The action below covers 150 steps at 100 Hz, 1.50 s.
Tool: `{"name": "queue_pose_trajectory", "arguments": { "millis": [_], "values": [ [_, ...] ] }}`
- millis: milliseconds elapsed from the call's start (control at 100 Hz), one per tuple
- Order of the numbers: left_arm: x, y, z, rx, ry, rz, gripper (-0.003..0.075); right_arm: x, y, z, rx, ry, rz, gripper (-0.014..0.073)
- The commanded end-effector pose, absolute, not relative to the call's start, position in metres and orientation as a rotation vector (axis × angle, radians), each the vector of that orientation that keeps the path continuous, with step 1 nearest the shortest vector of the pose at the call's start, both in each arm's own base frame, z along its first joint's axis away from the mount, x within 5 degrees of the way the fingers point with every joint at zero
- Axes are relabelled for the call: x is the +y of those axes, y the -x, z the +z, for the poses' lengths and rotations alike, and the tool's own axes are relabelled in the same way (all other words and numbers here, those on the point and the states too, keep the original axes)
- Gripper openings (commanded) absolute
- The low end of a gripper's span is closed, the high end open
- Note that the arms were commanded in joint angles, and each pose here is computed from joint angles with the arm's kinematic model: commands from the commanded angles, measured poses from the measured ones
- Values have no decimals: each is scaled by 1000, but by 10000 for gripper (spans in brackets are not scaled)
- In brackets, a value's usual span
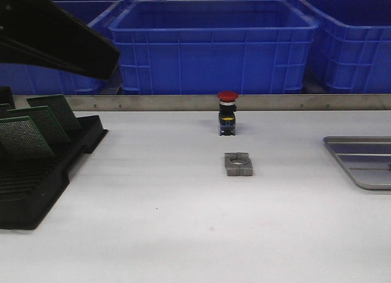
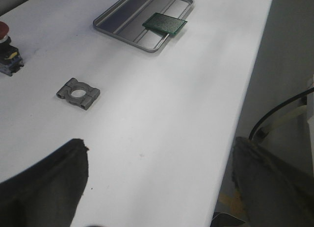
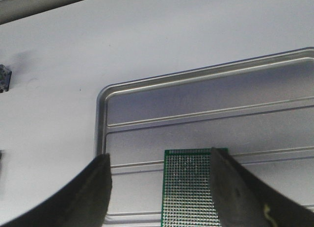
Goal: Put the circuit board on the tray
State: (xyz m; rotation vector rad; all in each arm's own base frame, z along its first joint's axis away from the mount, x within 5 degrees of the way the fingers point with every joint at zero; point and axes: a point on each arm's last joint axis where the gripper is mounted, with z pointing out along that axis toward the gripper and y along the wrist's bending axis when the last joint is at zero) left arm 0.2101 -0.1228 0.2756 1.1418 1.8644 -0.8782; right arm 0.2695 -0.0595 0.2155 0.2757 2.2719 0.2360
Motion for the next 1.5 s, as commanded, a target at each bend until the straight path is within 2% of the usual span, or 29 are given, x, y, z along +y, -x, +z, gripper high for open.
{"name": "queue_pose_trajectory", "arguments": {
  "millis": [0, 140, 210, 400, 530, 630, 700, 820, 1110, 1490],
  "values": [
    [-125, -208, 295, 1794, -1106, -920, 566, -59, -269, 241, 2185, -260, 245, 465],
    [-124, -213, 299, 1794, -1080, -888, 566, -54, -260, 260, 2125, -213, 249, 452],
    [-122, -219, 305, 1801, -1031, -822, 566, -48, -253, 272, 2089, -153, 256, 441],
    [-106, -233, 334, 1786, -1027, -458, 566, -37, -235, 298, 2005, -71, 282, 441],
    [-94, -239, 346, 1801, -1201, -161, 566, -33, -227, 308, 1971, -42, 288, 441],
    [-81, -241, 339, 1795, -1410, 90, 566, -31, -226, 309, 1966, -33, 295, 441],
    [-76, -243, 333, 1804, -1507, 181, 566, -31, -226, 309, 1967, -31, 298, 441],
    [-74, -252, 319, 1835, -1593, 233, 566, -31, -226, 309, 1968, -28, 302, 441],
    [-79, -285, 274, 1931, -1678, 207, 566, -31, -225, 309, 1968, -27, 302, 441],
    [-82, -308, 249, 1933, -1653, 242, 564, -30, -225, 309, 1969, -23, 307, 441]
  ]
}}
